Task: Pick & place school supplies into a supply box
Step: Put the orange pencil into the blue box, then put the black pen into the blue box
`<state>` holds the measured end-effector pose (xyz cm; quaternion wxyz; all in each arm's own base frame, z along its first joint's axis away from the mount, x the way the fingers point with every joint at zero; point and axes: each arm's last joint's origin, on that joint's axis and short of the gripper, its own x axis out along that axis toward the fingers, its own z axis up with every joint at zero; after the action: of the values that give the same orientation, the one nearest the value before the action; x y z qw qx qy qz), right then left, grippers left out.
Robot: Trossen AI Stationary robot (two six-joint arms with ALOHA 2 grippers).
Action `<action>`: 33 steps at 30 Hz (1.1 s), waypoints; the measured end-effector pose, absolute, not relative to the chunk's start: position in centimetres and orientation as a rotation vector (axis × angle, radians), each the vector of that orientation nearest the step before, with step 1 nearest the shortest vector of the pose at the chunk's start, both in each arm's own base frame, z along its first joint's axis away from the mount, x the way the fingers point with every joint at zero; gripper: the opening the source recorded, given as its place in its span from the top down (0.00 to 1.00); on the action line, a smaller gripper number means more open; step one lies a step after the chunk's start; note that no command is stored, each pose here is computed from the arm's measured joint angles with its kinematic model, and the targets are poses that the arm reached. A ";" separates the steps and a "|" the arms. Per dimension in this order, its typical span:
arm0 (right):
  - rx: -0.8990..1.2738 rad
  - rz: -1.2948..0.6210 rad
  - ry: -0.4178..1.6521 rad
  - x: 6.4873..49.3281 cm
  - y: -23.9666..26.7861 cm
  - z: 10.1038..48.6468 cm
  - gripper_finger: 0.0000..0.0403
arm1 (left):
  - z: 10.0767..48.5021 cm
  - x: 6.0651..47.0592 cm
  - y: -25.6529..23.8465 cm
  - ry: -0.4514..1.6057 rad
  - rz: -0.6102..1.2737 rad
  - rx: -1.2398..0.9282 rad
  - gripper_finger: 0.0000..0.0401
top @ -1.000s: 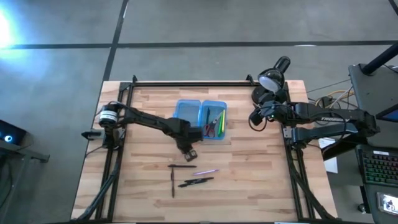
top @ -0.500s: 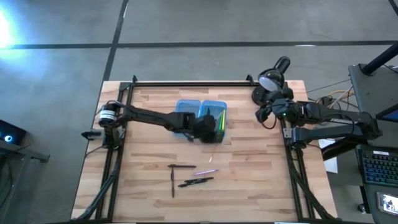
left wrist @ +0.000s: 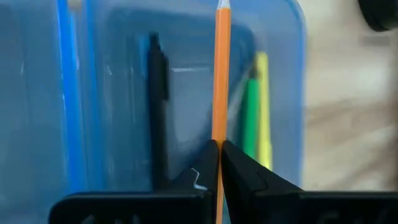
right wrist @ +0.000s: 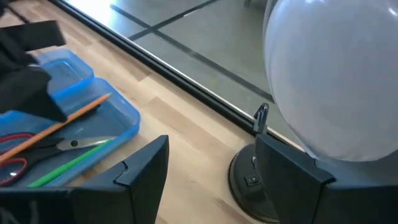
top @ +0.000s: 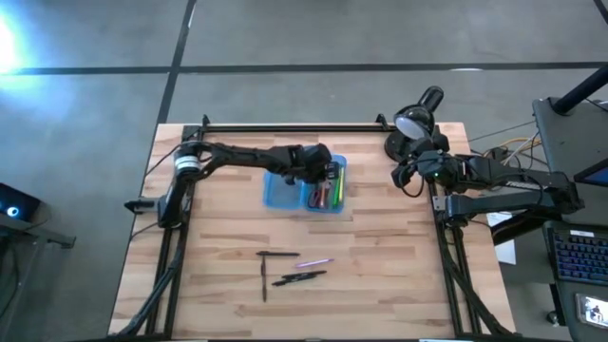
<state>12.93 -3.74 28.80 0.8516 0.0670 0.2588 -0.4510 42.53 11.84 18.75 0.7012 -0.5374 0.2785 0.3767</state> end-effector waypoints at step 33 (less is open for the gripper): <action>0.098 -0.957 0.625 13.2 -3.8 27.2 0.43 | 24.3 38.1 -9.3 1.387 -0.045 -0.085 0.72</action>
<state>13.20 -3.79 27.19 0.8400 0.0462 0.2958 -0.4525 38.09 -9.26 24.28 0.7680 -0.0391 0.6389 -0.0206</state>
